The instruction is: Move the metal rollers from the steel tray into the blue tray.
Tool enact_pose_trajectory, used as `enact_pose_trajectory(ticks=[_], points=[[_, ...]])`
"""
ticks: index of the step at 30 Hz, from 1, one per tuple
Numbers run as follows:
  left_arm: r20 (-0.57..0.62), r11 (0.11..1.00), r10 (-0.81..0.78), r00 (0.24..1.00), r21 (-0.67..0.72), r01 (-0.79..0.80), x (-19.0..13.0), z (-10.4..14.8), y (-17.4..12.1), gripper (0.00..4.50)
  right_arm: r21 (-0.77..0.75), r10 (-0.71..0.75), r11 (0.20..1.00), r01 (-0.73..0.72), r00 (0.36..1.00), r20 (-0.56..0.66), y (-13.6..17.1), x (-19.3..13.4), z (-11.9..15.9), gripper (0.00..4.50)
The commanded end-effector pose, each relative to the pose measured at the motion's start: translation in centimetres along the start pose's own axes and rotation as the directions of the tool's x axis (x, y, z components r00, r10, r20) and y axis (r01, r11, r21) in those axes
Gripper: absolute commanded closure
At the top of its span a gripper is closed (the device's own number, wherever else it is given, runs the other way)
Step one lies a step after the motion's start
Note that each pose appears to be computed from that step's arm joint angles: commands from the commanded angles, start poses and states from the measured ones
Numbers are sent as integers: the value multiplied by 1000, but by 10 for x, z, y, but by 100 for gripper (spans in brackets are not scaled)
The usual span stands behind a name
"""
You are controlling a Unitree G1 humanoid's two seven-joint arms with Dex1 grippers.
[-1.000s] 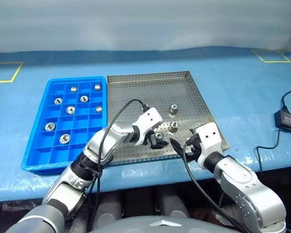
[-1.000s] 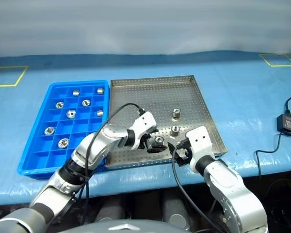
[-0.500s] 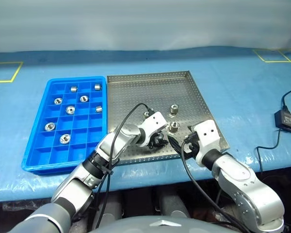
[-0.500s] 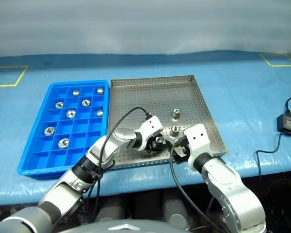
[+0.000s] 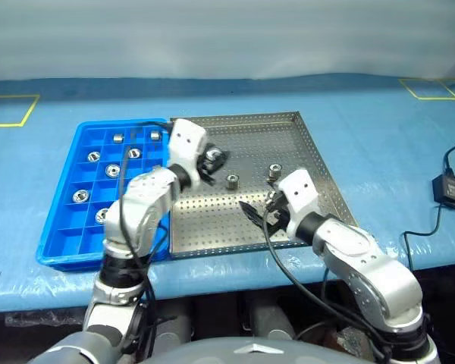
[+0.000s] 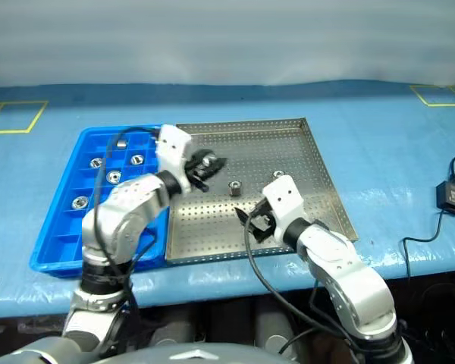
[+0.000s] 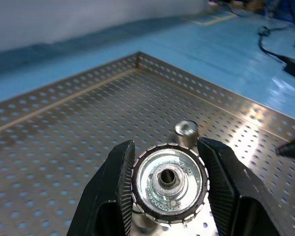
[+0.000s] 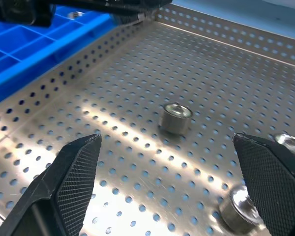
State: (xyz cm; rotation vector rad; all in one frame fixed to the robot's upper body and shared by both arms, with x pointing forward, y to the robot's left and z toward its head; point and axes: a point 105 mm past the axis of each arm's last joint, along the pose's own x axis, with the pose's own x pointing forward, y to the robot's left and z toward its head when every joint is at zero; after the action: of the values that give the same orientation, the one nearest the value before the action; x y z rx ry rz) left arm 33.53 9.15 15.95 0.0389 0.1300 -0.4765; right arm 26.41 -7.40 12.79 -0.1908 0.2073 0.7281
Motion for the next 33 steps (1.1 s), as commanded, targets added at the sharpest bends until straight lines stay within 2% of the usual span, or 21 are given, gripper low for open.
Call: enact_pose_trajectory(ticks=[1, 4, 10, 18, 25, 27, 29, 33], points=[[42, 978, 209, 977, 9, -210, -22, 8, 26, 277, -50, 124, 991, -121, 991, 57, 17, 7, 15, 0], [31, 897, 440, 898, 31, -441, -53, -6, 50, 277, -87, 260, 964, -253, 961, 92, 34, 19, 24, 0], [-47, 738, 675, 736, 49, -673, -100, -38, 70, 277, -124, 414, 908, -400, 903, 120, 60, 40, 32, 0], [-97, 555, 831, 548, 87, -827, -137, -57, 83, 277, -112, 492, 869, -481, 865, 98, 73, 37, 23, 0], [-181, 517, 848, 497, 80, -852, -146, -76, 87, 277, -73, 457, 889, -452, 885, 90, 69, 32, 14, 0], [-183, 517, 846, 500, 58, -854, -145, -77, 87, 206, -55, 441, 897, -438, 893, 92, 67, 28, 12, 0], [-154, 525, 844, 514, 44, -850, -141, -70, 87, 163, -44, 417, 909, -415, 905, 86, 62, 24, 10, 0], [-60, 567, 823, 565, 30, -823, -128, -50, 83, 22, -31, 358, 934, -356, 931, 78, 49, 18, 7, 0]])
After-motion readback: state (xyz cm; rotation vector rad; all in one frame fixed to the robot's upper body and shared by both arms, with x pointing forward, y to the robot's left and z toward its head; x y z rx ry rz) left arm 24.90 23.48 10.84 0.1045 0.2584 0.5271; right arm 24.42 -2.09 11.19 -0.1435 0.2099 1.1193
